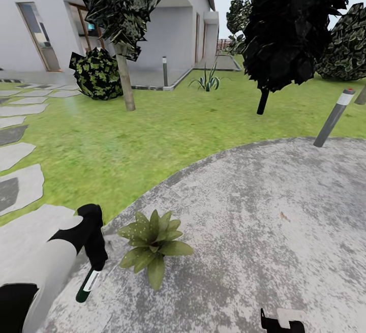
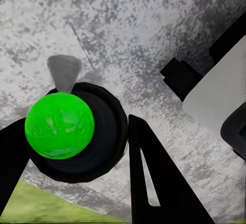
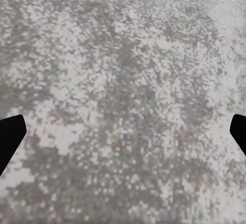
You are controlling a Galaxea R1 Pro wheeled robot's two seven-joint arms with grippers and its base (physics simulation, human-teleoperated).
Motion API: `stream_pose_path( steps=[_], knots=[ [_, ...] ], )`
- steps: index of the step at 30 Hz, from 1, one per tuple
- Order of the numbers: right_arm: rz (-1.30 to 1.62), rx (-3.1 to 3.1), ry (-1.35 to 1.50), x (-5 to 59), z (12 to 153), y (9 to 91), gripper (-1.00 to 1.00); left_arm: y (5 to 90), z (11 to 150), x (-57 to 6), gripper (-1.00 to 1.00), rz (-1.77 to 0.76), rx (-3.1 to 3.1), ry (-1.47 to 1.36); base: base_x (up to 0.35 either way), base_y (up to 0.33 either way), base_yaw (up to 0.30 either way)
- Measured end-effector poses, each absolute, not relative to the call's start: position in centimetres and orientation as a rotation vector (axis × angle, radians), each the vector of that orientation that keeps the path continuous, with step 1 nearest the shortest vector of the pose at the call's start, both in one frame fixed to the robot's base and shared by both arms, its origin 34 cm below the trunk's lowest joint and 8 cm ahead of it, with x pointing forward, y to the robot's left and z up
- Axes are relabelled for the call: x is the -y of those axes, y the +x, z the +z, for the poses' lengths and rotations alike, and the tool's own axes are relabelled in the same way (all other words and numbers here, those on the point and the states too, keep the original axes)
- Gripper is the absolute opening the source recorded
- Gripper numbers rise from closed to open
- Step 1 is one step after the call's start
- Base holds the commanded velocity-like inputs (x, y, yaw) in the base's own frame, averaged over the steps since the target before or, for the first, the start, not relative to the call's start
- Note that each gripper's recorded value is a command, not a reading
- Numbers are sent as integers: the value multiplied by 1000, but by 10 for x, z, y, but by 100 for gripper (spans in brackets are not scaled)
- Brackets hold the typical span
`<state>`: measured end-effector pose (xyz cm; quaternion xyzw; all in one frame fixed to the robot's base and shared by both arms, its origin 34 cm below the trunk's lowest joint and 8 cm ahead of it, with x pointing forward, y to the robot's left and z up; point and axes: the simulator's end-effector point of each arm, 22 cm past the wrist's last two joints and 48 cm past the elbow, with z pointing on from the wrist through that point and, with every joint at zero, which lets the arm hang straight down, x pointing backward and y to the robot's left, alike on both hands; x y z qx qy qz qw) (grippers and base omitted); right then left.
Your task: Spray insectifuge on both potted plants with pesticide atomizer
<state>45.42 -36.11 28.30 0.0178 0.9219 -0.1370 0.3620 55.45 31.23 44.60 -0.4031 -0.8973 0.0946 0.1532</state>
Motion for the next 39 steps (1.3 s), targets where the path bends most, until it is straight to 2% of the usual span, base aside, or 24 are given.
stream_pose_path(
  steps=[8,19,33,39],
  knots=[
    [-352,-2374,46,361,283,454,100,531,429,-330,-100,272,2561,-1113,0,0,0],
    [-351,-2375,45,361,283,454,100,574,456,-313,-100,315,2680,-1112,0,0,0],
    [-351,-2375,45,361,283,454,100,530,422,-333,-100,285,2617,-1076,0,0,0],
    [-352,-2374,46,361,283,454,100,542,426,-322,-100,319,2666,-1062,0,0,0]
  ],
)
